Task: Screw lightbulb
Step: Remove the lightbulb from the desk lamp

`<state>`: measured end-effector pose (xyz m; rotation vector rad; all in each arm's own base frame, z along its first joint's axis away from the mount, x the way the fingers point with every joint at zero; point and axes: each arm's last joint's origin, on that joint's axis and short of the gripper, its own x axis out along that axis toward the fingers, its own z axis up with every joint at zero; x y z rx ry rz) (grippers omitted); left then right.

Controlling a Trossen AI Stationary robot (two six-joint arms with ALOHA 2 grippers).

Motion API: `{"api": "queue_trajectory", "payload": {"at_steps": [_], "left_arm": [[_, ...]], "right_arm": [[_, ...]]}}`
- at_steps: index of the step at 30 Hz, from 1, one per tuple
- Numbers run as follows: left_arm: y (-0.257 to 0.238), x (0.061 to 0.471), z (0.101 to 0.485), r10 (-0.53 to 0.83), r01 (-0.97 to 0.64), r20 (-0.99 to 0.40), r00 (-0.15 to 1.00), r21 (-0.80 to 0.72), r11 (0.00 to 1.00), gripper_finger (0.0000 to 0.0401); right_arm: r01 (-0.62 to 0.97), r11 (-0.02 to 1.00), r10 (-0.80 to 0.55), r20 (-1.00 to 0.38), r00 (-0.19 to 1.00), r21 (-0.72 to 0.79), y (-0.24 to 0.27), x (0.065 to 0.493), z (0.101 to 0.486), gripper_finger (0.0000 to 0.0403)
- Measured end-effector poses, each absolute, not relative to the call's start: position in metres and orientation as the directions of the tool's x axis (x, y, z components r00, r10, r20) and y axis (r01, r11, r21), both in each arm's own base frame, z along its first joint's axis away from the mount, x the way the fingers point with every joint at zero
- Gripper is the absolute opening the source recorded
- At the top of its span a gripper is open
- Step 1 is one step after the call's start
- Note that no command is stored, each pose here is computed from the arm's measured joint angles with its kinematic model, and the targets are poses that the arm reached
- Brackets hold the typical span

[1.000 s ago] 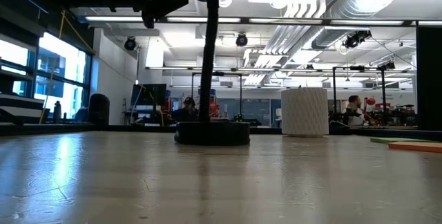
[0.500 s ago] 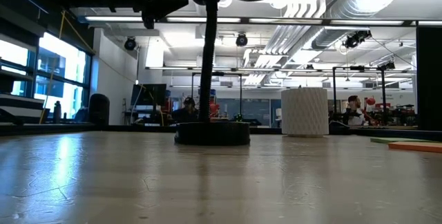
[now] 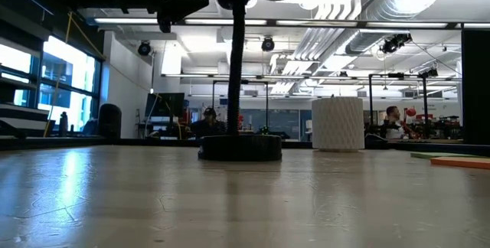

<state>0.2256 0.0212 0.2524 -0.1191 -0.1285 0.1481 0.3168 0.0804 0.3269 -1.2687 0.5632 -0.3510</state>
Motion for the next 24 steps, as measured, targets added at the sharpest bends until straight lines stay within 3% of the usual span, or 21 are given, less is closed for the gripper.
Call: {"api": "queue_trajectory", "payload": {"at_steps": [3, 8, 12, 15, 19, 22, 24], "left_arm": [[0.021, 0.226, 0.252, 0.154, -0.140, 0.112, 0.982, -0.127, 0.982, 0.0252], [0.021, 0.226, 0.250, 0.155, -0.142, 0.096, 0.983, -0.126, 0.982, 0.0252], [0.021, 0.226, 0.250, 0.155, -0.142, 0.096, 0.983, -0.126, 0.982, 0.0252], [0.021, 0.226, 0.250, 0.156, -0.143, 0.096, 0.983, -0.133, 0.981, 0.0252], [0.021, 0.226, 0.250, 0.159, -0.146, 0.094, 0.983, -0.133, 0.980, 0.0252], [0.021, 0.226, 0.250, 0.159, -0.146, 0.094, 0.983, -0.133, 0.980, 0.0252], [0.021, 0.226, 0.250, 0.158, -0.145, 0.092, 0.983, -0.133, 0.980, 0.0252]], "right_arm": [[-0.036, 0.304, -0.526, -0.200, 0.827, -0.952, 0.088, 0.315, 0.327, 0.0320], [0.132, 0.515, -0.532, -0.195, 0.824, -0.847, 0.098, 0.310, 0.327, 0.0321], [0.297, 0.716, -0.516, -0.191, 0.835, -0.632, 0.107, 0.308, 0.327, 0.0321], [0.423, 0.810, -0.527, -0.186, 0.829, -0.407, 0.112, 0.305, 0.327, 0.0321], [0.507, 0.855, -0.519, -0.182, 0.836, -0.108, 0.120, 0.302, 0.327, 0.0321], [0.576, 0.807, -0.552, -0.180, 0.814, 0.134, 0.118, 0.301, 0.326, 0.0321], [0.598, 0.775, -0.567, -0.195, 0.800, 0.203, 0.114, 0.302, 0.323, 0.0321]]}}
